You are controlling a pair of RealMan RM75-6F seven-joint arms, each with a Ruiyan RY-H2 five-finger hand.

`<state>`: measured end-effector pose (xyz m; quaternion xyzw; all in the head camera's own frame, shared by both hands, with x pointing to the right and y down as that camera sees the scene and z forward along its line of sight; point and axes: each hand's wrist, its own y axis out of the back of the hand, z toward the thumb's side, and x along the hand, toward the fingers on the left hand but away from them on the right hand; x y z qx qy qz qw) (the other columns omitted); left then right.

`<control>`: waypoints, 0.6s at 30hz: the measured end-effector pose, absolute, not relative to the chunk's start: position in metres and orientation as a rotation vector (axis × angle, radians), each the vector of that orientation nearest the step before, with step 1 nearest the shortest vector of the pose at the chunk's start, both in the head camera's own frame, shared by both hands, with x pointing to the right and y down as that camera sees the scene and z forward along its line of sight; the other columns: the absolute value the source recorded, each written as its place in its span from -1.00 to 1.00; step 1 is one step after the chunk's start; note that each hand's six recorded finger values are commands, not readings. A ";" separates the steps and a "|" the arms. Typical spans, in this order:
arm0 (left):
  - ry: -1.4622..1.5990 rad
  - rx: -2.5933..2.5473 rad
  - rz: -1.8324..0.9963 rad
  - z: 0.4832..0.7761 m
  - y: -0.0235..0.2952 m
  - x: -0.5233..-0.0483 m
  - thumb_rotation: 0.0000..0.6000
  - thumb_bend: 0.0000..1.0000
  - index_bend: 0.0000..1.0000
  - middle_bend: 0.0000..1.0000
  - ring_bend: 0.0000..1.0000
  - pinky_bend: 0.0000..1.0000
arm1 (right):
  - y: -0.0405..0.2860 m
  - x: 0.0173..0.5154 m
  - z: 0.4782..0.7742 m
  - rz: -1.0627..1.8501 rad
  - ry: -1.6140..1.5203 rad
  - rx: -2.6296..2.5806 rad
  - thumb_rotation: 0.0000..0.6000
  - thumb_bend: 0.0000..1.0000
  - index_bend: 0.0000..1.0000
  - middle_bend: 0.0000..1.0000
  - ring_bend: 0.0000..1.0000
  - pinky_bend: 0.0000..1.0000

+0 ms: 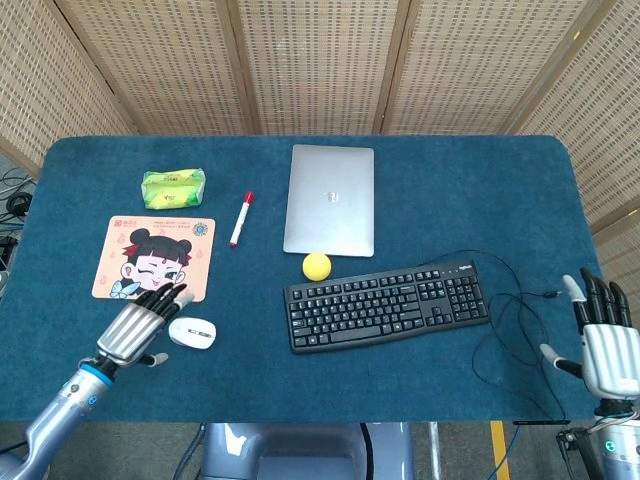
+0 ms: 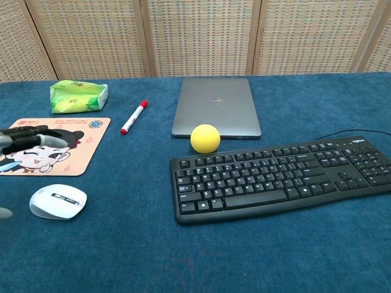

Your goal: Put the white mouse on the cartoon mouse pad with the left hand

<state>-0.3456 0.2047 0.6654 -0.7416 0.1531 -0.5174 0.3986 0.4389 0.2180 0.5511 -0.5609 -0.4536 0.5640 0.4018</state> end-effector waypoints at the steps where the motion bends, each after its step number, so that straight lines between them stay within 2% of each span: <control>1: 0.371 -1.886 -1.311 0.670 0.205 -0.342 1.00 -1.00 -0.73 -0.85 -0.85 -0.59 | 0.218 0.440 0.552 1.429 -1.148 -1.418 1.00 -1.00 -1.00 -1.00 -1.00 -1.00; 5: 0.320 -1.903 -1.311 0.689 0.207 -0.327 1.00 -0.99 -0.67 -0.80 -0.80 -0.58 | 0.217 0.442 0.552 1.433 -1.155 -1.415 1.00 -1.00 -1.00 -1.00 -1.00 -1.00; 12: 0.305 -1.901 -1.318 0.700 0.204 -0.316 1.00 -0.86 -0.53 -0.67 -0.70 -0.55 | 0.216 0.445 0.552 1.442 -1.164 -1.417 1.00 -1.00 -1.00 -1.00 -1.00 -1.00; 18: 0.289 -1.894 -1.320 0.705 0.203 -0.307 1.00 -0.75 -0.22 -0.37 -0.45 -0.39 | 0.215 0.447 0.553 1.445 -1.170 -1.419 1.00 -1.00 -1.00 -1.00 -1.00 -1.00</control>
